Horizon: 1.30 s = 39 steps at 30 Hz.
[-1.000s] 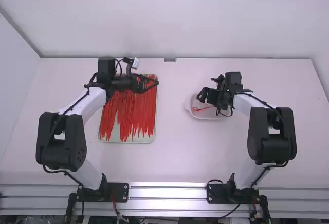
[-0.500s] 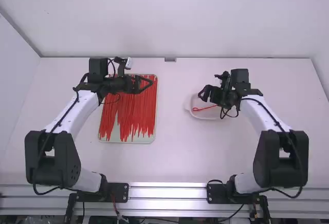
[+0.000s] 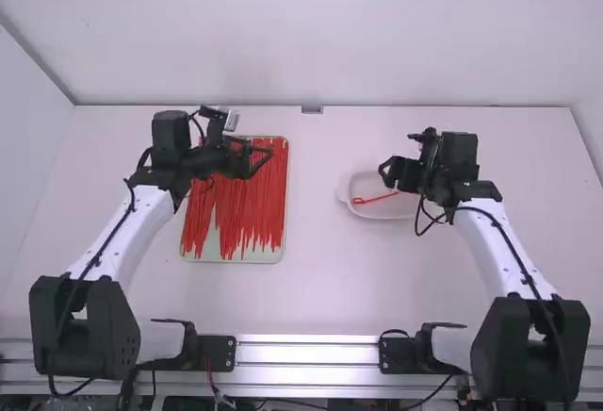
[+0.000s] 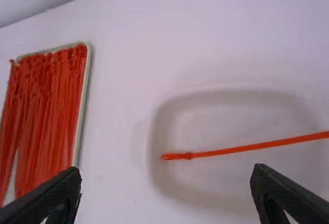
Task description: Fasten the cable tie
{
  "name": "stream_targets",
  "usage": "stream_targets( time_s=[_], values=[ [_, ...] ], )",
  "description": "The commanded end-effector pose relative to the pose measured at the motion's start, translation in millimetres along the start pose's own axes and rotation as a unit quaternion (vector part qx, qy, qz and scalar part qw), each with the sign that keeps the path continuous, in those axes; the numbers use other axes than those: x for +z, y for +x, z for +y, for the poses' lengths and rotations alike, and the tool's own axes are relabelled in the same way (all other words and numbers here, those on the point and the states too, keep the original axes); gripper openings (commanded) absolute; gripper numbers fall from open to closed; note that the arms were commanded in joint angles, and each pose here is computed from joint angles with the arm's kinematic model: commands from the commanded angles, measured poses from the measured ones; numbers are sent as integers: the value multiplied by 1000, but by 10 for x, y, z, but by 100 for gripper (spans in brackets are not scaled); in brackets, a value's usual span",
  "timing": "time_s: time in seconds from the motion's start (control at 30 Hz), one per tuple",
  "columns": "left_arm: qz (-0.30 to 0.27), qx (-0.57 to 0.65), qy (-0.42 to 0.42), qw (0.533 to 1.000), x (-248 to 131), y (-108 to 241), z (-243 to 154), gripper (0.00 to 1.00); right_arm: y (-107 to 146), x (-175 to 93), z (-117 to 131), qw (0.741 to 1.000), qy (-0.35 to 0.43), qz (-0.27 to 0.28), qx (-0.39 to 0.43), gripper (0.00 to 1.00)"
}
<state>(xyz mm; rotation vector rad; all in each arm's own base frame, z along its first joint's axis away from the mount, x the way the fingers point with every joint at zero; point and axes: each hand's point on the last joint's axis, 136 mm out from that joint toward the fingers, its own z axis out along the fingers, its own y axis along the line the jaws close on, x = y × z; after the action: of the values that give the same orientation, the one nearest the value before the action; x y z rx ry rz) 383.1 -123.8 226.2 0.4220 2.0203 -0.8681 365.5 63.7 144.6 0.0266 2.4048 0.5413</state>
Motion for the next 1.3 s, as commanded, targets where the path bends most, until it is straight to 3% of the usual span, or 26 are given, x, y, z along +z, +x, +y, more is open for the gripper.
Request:
stream_targets(
  time_s=[0.0,0.2,0.47,1.07,1.27],
  values=[
    [-19,39,-29,999,-115,-40,-1,82,-15,-100,-60,998,28,-25,-43,82],
    [-32,46,-82,995,-264,111,56,71,-38,-254,-196,988,80,-82,-107,71],
    [-35,44,-160,986,-485,446,173,56,-33,-509,-397,967,153,-165,-115,55],
    [-44,35,-363,930,-1063,1481,623,13,1047,-490,-645,965,167,-167,-113,13],
    [-44,34,-386,921,-1124,1778,696,2,1320,-408,-725,965,167,-167,-113,1]
  ],
)
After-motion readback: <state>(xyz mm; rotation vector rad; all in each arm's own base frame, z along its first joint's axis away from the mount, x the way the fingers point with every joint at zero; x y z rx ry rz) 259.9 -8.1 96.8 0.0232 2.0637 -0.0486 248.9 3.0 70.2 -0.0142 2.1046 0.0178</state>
